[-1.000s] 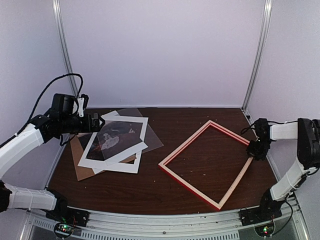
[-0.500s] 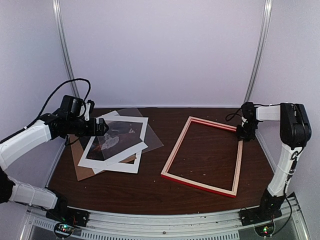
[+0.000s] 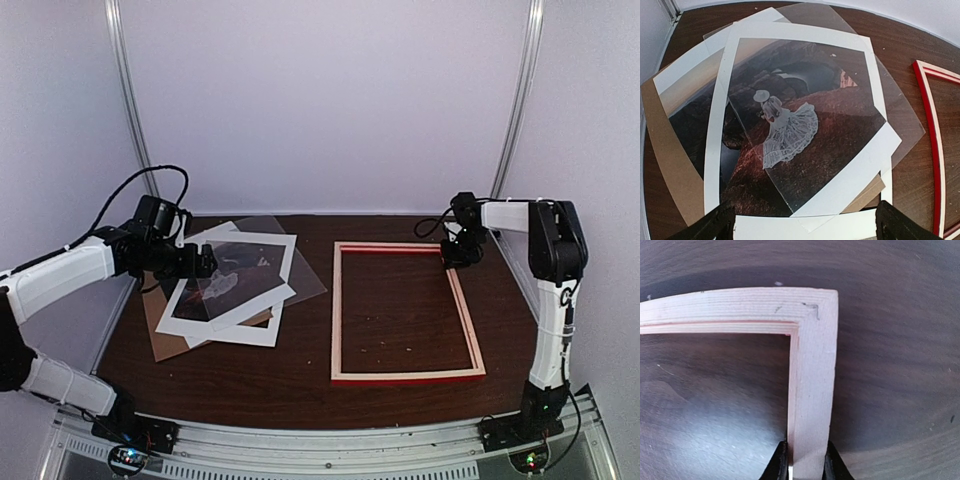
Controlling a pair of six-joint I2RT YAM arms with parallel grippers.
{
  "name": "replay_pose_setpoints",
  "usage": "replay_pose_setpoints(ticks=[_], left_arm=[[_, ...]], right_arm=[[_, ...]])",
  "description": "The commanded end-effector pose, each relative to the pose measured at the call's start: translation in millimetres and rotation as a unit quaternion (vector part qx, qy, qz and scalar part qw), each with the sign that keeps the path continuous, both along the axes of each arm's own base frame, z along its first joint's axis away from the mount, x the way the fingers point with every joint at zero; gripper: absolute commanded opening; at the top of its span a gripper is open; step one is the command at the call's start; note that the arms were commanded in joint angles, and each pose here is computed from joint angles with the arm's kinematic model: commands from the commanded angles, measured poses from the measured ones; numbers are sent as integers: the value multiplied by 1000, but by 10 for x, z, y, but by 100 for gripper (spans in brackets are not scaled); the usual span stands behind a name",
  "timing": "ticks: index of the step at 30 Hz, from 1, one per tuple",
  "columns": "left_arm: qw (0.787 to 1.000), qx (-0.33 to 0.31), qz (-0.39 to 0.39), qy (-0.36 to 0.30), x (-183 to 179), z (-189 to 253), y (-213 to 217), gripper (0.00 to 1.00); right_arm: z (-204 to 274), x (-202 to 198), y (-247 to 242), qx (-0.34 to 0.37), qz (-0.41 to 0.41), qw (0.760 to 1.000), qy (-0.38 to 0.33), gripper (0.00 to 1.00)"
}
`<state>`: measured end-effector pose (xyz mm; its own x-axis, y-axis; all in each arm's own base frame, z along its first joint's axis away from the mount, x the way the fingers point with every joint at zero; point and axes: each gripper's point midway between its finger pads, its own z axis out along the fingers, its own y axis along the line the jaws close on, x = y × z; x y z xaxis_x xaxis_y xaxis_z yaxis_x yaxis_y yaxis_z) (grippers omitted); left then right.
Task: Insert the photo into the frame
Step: Rotate the frame body at the center of the board, then pick up the glass panel from the mat board.
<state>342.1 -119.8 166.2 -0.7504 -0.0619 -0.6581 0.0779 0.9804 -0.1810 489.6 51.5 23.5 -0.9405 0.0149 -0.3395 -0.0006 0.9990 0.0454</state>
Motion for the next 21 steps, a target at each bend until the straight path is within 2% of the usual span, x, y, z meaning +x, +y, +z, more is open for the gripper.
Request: replay_pose_setpoints(ticks=[1, 6, 10, 14, 16, 21], left_arm=[[999, 15, 27, 19, 79, -147, 84, 98], [998, 39, 36, 39, 148, -294, 127, 98], [997, 48, 46, 49, 207, -368, 216, 98], [996, 23, 60, 58, 285, -422, 326, 98], [996, 9, 69, 61, 326, -441, 378, 98], [994, -9, 90, 65, 459, -463, 511, 98]], right_arm=[[-148, -79, 230, 0, 52, 998, 35, 15], [-121, -57, 258, -2, 50, 998, 32, 21], [38, -56, 150, -28, 32, 999, 18, 36], [389, -23, 200, -19, 27, 999, -28, 52], [548, -18, 305, -15, 37, 998, -48, 62], [852, -27, 873, 5, 95, 992, -86, 76]])
